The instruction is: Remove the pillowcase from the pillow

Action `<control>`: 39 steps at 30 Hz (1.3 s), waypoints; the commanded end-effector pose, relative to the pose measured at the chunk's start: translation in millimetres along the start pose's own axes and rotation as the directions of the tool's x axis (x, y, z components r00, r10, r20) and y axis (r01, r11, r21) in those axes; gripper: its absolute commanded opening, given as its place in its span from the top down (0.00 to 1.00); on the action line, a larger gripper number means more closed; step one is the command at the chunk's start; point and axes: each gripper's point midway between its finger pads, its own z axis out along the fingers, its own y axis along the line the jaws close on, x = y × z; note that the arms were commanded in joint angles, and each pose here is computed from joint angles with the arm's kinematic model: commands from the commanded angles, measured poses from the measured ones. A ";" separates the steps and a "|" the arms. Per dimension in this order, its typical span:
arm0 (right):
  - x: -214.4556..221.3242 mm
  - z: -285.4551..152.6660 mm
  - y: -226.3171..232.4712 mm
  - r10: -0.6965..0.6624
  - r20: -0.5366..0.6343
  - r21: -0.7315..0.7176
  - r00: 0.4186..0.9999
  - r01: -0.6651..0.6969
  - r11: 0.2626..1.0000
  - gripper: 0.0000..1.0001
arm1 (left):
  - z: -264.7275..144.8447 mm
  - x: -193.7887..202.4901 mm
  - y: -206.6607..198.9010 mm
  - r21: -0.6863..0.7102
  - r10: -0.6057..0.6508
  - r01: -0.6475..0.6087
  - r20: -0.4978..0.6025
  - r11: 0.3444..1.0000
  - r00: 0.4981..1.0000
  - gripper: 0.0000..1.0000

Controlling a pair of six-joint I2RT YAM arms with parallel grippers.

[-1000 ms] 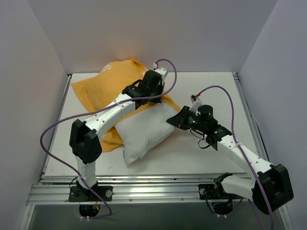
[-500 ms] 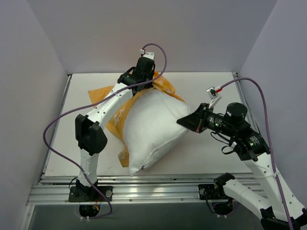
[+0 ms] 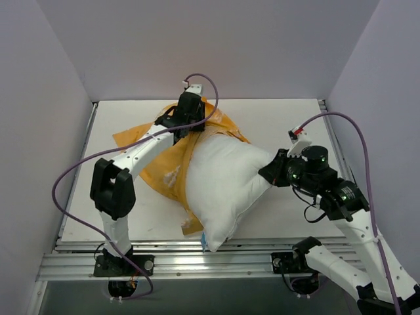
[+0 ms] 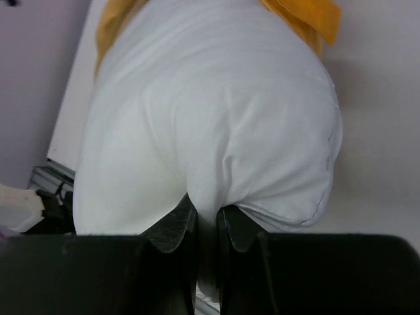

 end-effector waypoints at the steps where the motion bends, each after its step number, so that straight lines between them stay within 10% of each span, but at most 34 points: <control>1: -7.0 29.3 -41.0 0.003 0.084 0.177 0.996 -0.017 0.984 1.00 | -63.5 -62.4 0.9 0.102 -0.103 0.084 0.191 0.991 0.976 0.51; 8: 20.8 107.2 -90.9 0.014 -0.024 0.303 1.000 -0.006 0.953 0.80 | -158.0 -41.3 -10.0 0.232 -0.092 0.033 0.246 0.972 0.965 0.20; 13: 2.2 137.6 -114.9 0.011 -0.037 0.425 0.999 0.006 0.905 0.25 | -185.2 7.3 7.9 0.206 -0.068 0.024 0.210 0.978 0.975 0.14; 16: -18.1 136.0 -107.8 -0.031 -0.012 0.431 0.999 0.033 0.902 0.11 | -191.1 44.1 19.2 0.192 -0.066 0.035 0.162 0.981 0.985 0.14; 25: -0.8 123.2 3.2 -0.357 -0.061 0.163 0.932 0.362 0.918 0.04 | -183.1 115.8 61.6 0.094 -0.116 0.110 0.060 0.990 0.991 0.22; 39: 93.5 188.7 55.9 -0.702 -0.268 0.101 0.660 0.744 0.661 0.00 | -198.5 142.6 118.8 0.029 -0.398 0.397 0.074 0.917 0.915 0.22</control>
